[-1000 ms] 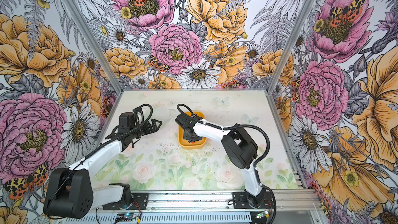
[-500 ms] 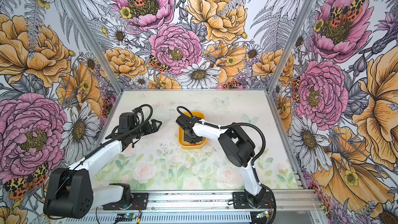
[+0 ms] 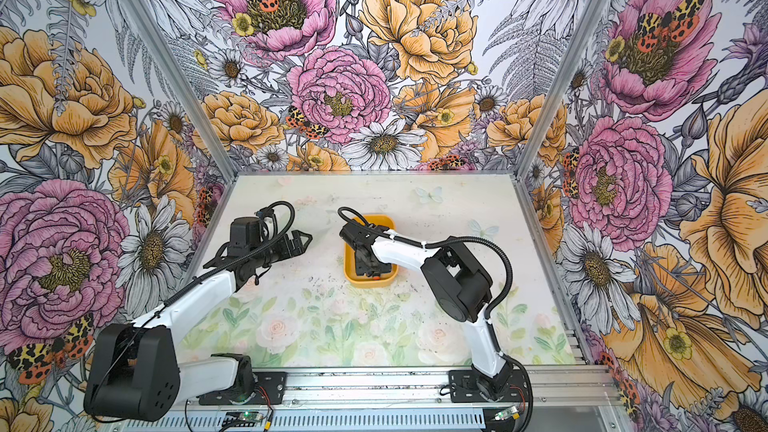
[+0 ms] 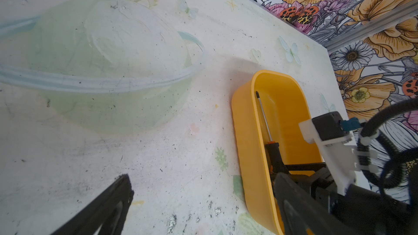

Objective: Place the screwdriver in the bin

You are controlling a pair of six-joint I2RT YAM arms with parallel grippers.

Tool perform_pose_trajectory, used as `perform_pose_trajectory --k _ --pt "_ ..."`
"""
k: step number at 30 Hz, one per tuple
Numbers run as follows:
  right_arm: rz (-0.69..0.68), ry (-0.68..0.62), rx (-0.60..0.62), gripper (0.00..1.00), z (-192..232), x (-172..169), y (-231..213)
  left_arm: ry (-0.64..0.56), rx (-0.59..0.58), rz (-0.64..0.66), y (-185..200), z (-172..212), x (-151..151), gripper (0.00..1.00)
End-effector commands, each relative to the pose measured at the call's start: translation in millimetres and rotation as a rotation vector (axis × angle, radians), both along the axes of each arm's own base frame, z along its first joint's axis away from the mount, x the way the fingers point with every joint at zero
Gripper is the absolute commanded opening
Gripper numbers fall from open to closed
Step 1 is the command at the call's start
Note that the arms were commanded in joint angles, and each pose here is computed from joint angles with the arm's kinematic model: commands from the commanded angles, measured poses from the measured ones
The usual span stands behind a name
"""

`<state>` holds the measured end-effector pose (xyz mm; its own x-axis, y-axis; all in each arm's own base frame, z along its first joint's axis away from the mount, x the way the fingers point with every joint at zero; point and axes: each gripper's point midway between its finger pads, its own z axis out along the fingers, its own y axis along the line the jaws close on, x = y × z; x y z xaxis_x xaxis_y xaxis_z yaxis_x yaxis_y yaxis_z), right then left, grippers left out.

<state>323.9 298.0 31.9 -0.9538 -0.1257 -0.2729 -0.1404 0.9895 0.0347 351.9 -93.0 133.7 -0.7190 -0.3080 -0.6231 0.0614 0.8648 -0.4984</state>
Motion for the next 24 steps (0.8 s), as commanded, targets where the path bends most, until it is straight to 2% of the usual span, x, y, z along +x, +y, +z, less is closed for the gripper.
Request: perform_pose_trajectory --k 1,3,6,12,15,17,20,24 --pt "0.052 -0.098 0.034 0.67 47.5 18.7 -3.8 -0.012 0.040 0.011 6.7 1.9 6.1 0.99" --pt "0.107 -0.145 0.011 0.71 62.7 20.3 -6.0 -0.013 0.048 0.005 6.3 3.2 7.1 0.99" --pt "0.165 -0.244 -0.051 0.72 90.3 24.2 -18.0 -0.018 0.070 0.007 8.9 5.8 10.4 0.99" --pt "0.232 -0.438 -0.251 0.72 146.0 28.4 -68.2 -0.062 0.122 0.007 15.1 23.1 18.9 0.99" --pt "0.247 -0.478 -0.328 0.72 159.8 29.9 -99.7 -0.103 0.153 0.019 20.2 33.9 22.8 0.99" --pt "0.219 -0.486 -0.328 0.72 162.5 33.7 -123.3 -0.134 0.173 0.020 23.1 41.0 25.5 0.99" --pt "0.138 -0.508 -0.244 0.71 160.4 43.4 -160.4 -0.191 0.212 0.039 31.1 50.6 31.5 0.99" --pt "0.032 -0.615 -0.172 0.71 159.8 55.0 -208.7 -0.310 0.271 0.081 45.0 65.6 39.3 0.99"
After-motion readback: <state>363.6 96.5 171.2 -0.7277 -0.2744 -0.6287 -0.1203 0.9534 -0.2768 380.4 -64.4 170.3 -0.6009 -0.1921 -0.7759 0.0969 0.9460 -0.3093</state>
